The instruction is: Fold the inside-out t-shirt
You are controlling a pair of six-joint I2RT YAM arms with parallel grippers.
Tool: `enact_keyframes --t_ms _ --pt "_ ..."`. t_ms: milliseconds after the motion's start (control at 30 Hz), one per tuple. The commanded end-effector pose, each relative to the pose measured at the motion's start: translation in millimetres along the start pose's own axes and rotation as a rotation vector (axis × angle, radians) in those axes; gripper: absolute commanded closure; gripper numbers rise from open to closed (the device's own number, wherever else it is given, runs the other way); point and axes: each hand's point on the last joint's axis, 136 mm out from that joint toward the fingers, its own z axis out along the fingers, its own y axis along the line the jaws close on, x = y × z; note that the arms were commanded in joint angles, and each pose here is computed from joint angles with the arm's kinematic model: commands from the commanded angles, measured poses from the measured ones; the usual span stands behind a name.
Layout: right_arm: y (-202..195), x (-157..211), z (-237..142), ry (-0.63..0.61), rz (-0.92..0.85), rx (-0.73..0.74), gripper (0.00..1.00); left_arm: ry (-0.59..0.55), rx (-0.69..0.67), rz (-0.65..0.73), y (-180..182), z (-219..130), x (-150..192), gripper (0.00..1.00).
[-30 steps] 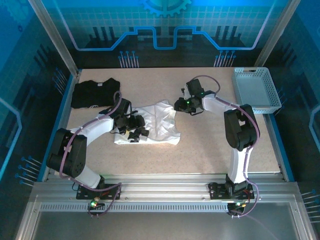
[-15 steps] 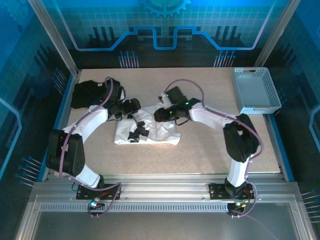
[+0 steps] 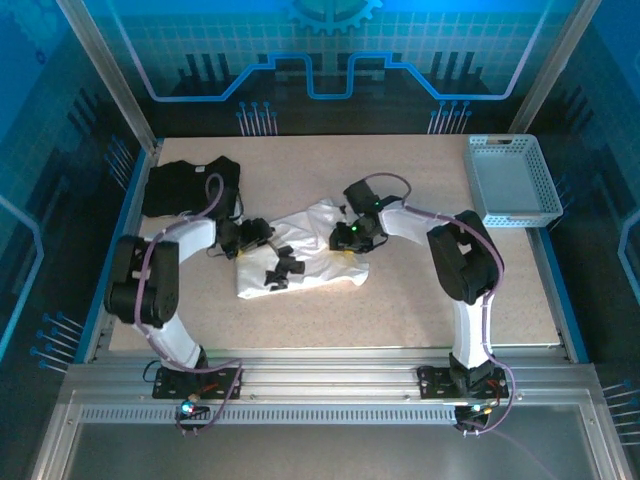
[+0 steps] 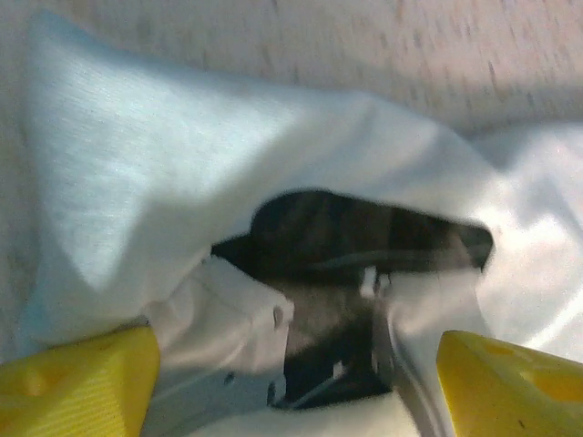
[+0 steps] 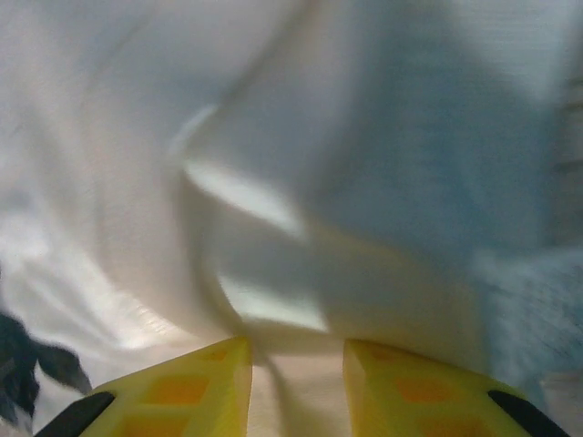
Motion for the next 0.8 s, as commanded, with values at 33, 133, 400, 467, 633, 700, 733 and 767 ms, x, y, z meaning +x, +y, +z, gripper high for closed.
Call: enact_keyframes --t_ms 33,133,400,467,633,700,733,767 --pt "-9.7 -25.3 -34.5 -0.047 0.036 -0.017 0.66 0.136 0.085 0.024 -23.5 -6.5 87.5 0.19" --pt "-10.2 -43.5 -57.9 -0.084 -0.016 -0.042 0.64 0.19 0.177 0.09 -61.0 -14.6 136.1 0.19" --pt "-32.8 -7.1 -116.5 -0.174 -0.178 0.06 0.53 0.047 0.328 0.277 -112.0 -65.6 129.9 0.16" --pt "-41.3 10.5 -118.1 -0.174 -0.17 0.082 0.48 0.018 0.297 0.251 -101.6 -65.8 106.4 0.16" --pt "-75.3 25.1 -126.3 -0.202 -0.074 0.155 0.37 -0.023 0.276 0.295 -111.0 -46.6 50.5 0.16" --pt "-81.8 24.0 -129.8 -0.212 -0.033 0.14 0.34 -0.008 0.256 0.328 -120.7 -31.6 35.1 0.16" --pt "-79.8 24.0 -130.7 -0.214 -0.029 0.129 0.34 0.009 0.239 0.336 -122.4 -25.0 30.9 0.16" --pt "-73.5 26.7 -129.4 -0.209 -0.04 0.114 0.34 0.04 0.206 0.343 -121.5 -18.9 29.0 0.17"
